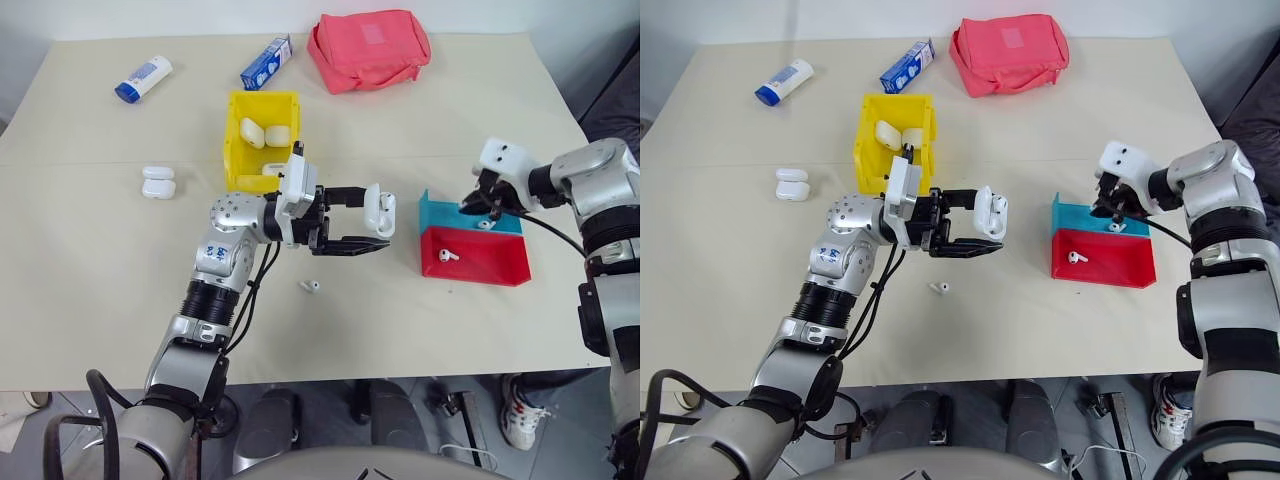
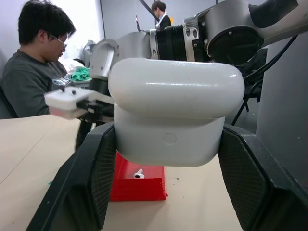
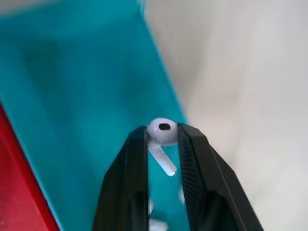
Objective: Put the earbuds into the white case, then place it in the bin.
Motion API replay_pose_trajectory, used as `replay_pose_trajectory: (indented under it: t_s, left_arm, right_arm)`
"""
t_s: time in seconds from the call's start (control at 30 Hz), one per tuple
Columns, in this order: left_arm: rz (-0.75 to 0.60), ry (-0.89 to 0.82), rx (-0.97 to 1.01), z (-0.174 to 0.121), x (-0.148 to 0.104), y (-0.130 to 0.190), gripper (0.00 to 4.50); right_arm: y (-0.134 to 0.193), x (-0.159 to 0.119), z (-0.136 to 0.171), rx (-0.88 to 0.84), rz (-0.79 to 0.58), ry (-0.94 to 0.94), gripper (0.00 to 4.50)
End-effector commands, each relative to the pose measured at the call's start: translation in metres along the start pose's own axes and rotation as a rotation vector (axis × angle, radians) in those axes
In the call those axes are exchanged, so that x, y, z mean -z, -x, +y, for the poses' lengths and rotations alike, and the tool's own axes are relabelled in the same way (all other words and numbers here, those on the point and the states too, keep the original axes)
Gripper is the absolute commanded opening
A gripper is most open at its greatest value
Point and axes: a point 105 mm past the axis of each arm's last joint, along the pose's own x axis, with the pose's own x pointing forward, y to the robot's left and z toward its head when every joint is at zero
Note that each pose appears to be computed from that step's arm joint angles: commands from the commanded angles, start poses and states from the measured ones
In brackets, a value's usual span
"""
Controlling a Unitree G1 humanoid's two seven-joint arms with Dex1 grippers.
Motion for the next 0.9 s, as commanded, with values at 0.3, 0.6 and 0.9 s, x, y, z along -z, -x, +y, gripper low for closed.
replay_pose_trajectory:
  t_s: [0.3, 0.6, 0.9]
  left_arm:
    - [-0.02, 0.002, 0.028, 0.006, -0.005, -0.01, 2.8]
    - [-0.016, 0.046, 0.028, 0.004, -0.002, -0.018, 2.8]
    - [-0.029, 0.092, 0.046, -0.004, -0.003, -0.023, 2.8]
  right_arm:
    - [0.079, -0.085, 0.081, -0.039, -0.621, 0.135, 0.47]
    - [0.101, -0.108, 0.155, -0.132, -0.935, -0.001, 0.47]
    - [0.085, -0.125, 0.179, -0.186, -1.091, -0.134, 0.47]
